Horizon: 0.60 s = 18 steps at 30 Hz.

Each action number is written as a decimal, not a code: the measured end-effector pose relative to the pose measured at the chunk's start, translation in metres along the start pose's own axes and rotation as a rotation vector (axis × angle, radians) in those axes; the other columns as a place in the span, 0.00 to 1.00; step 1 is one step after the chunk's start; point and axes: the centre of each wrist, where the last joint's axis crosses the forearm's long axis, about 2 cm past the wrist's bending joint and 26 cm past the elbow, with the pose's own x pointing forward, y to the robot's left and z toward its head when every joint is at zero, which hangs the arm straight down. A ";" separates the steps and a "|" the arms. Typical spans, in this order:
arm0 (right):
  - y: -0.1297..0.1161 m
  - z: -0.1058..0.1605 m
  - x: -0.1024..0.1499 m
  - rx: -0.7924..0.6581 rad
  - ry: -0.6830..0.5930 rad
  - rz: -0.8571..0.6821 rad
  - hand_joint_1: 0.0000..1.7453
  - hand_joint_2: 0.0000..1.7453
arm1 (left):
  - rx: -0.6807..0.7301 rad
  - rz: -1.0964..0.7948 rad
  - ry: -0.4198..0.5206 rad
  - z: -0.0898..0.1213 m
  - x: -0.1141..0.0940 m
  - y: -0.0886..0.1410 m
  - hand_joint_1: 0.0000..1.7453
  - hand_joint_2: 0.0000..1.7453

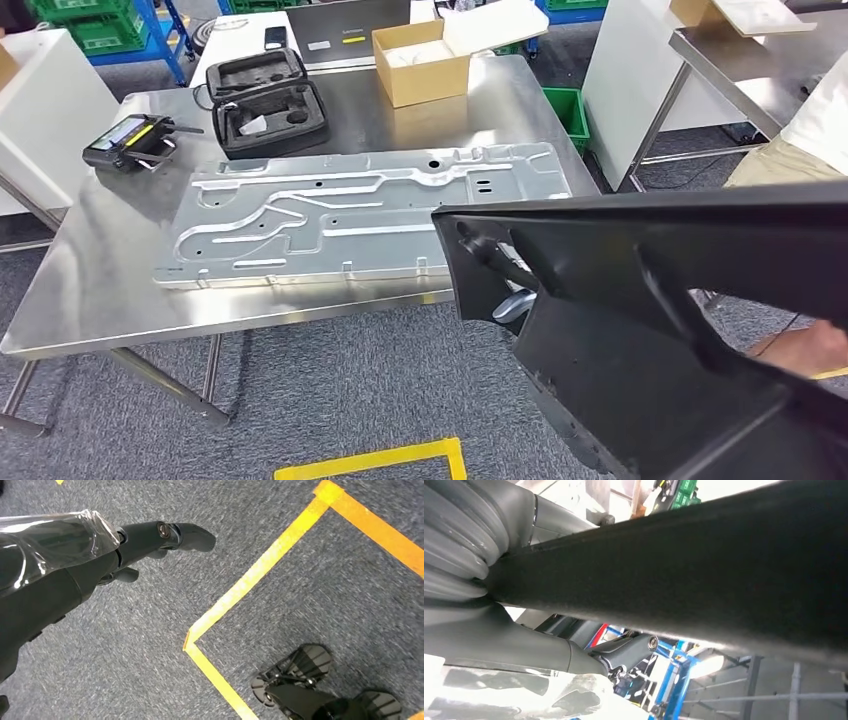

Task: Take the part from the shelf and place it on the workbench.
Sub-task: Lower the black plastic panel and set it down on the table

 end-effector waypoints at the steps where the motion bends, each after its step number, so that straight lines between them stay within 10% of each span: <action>1: 0.000 0.000 0.000 0.000 -0.001 0.001 1.00 1.00 | 0.000 0.000 -0.002 0.000 0.000 0.000 0.00 1.00; 18: 0.002 0.000 0.000 0.005 -0.003 0.001 1.00 1.00 | -0.001 0.001 0.002 0.001 -0.003 -0.001 0.00 1.00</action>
